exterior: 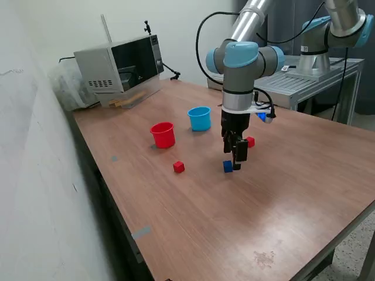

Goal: Place red objects in the red bin, and blue objects in the blue bin.

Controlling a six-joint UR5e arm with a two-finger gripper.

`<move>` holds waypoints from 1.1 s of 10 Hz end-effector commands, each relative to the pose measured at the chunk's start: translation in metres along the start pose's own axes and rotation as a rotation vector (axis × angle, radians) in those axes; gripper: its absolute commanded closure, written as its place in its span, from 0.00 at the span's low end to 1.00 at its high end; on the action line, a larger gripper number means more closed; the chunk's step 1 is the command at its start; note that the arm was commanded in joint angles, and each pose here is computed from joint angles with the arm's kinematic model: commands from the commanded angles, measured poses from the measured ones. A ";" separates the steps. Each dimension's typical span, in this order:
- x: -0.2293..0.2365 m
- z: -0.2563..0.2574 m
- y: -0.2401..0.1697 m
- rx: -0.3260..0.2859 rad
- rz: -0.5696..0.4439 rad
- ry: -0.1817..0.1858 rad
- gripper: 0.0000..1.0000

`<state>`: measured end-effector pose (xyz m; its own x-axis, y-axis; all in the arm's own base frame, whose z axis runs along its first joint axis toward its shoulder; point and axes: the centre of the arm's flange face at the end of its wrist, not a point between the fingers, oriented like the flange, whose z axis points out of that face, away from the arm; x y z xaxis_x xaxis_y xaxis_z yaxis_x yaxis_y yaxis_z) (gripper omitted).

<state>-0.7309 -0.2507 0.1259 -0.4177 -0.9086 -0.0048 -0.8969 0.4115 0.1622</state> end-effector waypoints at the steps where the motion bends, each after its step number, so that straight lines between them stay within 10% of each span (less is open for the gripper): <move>1: 0.000 0.002 0.000 -0.009 0.002 0.005 0.00; 7: -0.004 0.008 0.001 -0.006 0.004 0.004 0.00; 8: -0.004 0.008 0.000 -0.005 0.004 0.003 1.00; 11: -0.007 0.011 0.001 -0.002 0.005 0.000 1.00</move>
<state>-0.7305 -0.2458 0.1175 -0.4213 -0.9069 -0.0019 -0.8944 0.4152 0.1661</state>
